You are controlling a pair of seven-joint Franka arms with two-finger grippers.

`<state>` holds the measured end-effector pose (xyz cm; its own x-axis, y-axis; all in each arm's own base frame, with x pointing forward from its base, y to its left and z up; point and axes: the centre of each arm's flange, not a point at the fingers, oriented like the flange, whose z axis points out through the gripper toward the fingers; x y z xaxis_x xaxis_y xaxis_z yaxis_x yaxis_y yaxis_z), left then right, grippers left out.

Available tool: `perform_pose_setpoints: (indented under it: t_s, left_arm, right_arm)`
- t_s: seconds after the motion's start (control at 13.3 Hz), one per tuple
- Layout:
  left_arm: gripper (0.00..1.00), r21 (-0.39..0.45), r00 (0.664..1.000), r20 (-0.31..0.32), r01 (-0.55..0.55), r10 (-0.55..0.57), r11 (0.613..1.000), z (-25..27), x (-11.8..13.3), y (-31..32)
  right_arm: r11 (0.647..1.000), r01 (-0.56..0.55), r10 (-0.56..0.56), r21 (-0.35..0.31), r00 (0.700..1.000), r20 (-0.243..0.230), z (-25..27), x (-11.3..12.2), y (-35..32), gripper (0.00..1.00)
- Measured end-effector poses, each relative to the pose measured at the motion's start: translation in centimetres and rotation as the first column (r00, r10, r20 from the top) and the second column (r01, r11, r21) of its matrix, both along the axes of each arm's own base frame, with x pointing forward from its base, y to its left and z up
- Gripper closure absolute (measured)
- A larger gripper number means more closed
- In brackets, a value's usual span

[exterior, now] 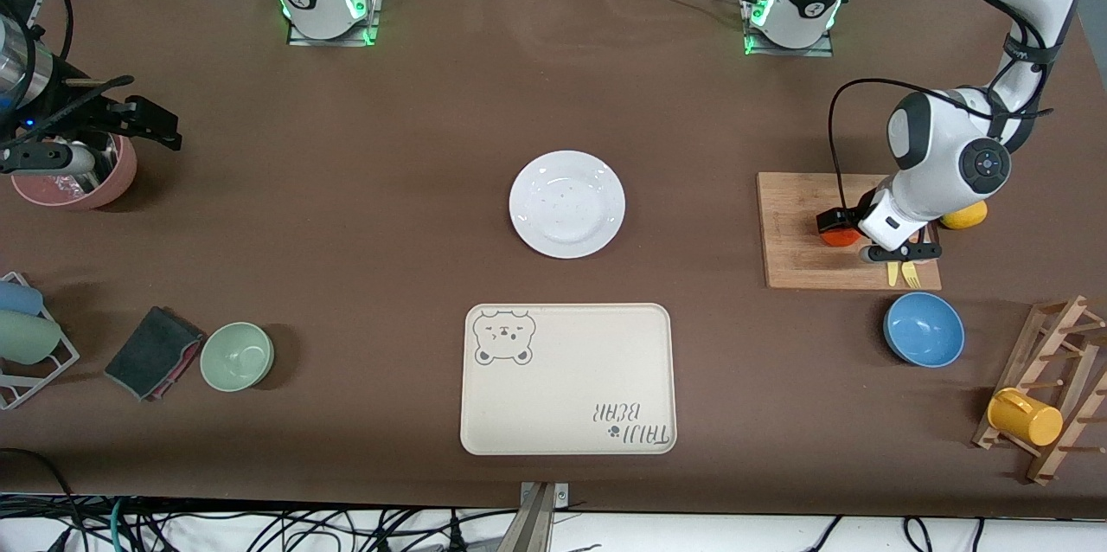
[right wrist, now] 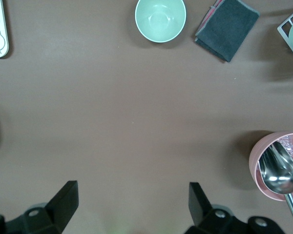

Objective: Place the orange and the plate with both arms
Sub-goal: 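Close the left gripper on the orange and lift it, then carry the orange to the white plate and release it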

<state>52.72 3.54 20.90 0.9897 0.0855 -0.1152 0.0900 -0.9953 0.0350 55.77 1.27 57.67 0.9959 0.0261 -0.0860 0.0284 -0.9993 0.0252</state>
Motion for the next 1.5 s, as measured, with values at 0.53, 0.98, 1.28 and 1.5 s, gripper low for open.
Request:
perform_pose_setpoints:
  t_s: [0.53, 0.98, 1.28, 1.5]
  left_arm:
    - [0.25, 0.003, 1.000, 0.017, -0.002, 0.002, 1.000, 0.6, 0.3, 0.2]
    - [0.25, -0.002, 0.989, 0.118, 0.089, -0.088, 0.996, 6.5, 1.5, -2.2]
    - [0.25, -0.079, 0.991, 0.117, 0.072, -0.062, 0.994, 7.8, 0.8, -12.7]
    - [0.25, -0.086, 0.996, 0.094, 0.003, 0.005, 0.996, 8.0, -0.9, -21.4]
  right_arm:
    - [1.000, 0.000, 0.000, 0.000, 1.000, 0.000, 0.0, 0.0, 0.0, 0.00]
    - [1.000, 0.001, -0.001, 0.000, 1.000, 0.000, 0.0, 0.0, 0.0, 0.00]
    - [1.000, 0.001, -0.001, 0.000, 1.000, 0.000, 0.0, 0.0, -0.1, 0.00]
    - [1.000, 0.001, -0.001, 0.000, 1.000, 0.000, 0.0, 0.0, -0.1, 0.00]
